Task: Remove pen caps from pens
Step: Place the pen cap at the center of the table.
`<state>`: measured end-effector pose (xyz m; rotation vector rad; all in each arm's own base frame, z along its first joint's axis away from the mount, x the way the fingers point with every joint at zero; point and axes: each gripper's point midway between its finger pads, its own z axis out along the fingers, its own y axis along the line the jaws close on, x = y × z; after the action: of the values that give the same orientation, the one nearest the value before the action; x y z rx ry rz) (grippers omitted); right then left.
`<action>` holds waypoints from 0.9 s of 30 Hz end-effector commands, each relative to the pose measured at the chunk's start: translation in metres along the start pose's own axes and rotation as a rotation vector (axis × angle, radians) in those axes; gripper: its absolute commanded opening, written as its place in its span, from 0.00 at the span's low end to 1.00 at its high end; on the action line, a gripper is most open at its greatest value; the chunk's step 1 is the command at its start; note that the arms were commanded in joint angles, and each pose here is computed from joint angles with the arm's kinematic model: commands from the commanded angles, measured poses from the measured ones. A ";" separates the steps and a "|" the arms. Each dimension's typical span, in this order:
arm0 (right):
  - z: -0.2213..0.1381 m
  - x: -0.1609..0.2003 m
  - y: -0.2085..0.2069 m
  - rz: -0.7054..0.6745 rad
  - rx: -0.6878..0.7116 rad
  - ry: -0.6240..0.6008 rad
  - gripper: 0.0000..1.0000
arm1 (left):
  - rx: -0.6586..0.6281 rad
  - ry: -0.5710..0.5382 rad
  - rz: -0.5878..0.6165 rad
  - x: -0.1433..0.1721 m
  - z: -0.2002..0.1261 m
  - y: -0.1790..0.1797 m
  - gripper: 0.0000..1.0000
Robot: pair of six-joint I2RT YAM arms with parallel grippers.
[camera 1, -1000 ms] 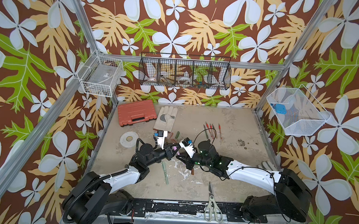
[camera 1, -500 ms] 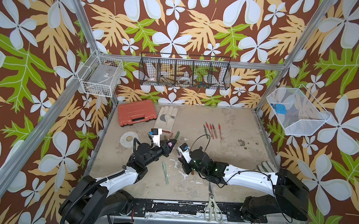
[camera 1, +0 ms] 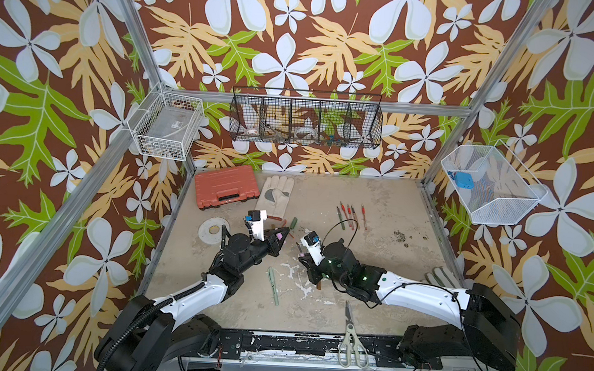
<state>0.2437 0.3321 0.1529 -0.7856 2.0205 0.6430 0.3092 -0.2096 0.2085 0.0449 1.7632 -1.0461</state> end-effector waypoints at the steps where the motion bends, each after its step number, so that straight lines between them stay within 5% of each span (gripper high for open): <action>1: -0.007 -0.009 -0.003 0.025 0.001 -0.038 0.00 | -0.056 0.017 0.037 0.003 0.000 0.011 0.00; 27: -0.049 -0.026 -0.071 0.175 0.099 -0.164 0.00 | -0.401 0.213 0.040 0.039 0.028 0.086 0.00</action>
<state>0.2811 0.2555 0.1811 -0.5036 1.9906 0.6361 0.3505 -0.1964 0.1307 -0.0567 2.1023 -0.7122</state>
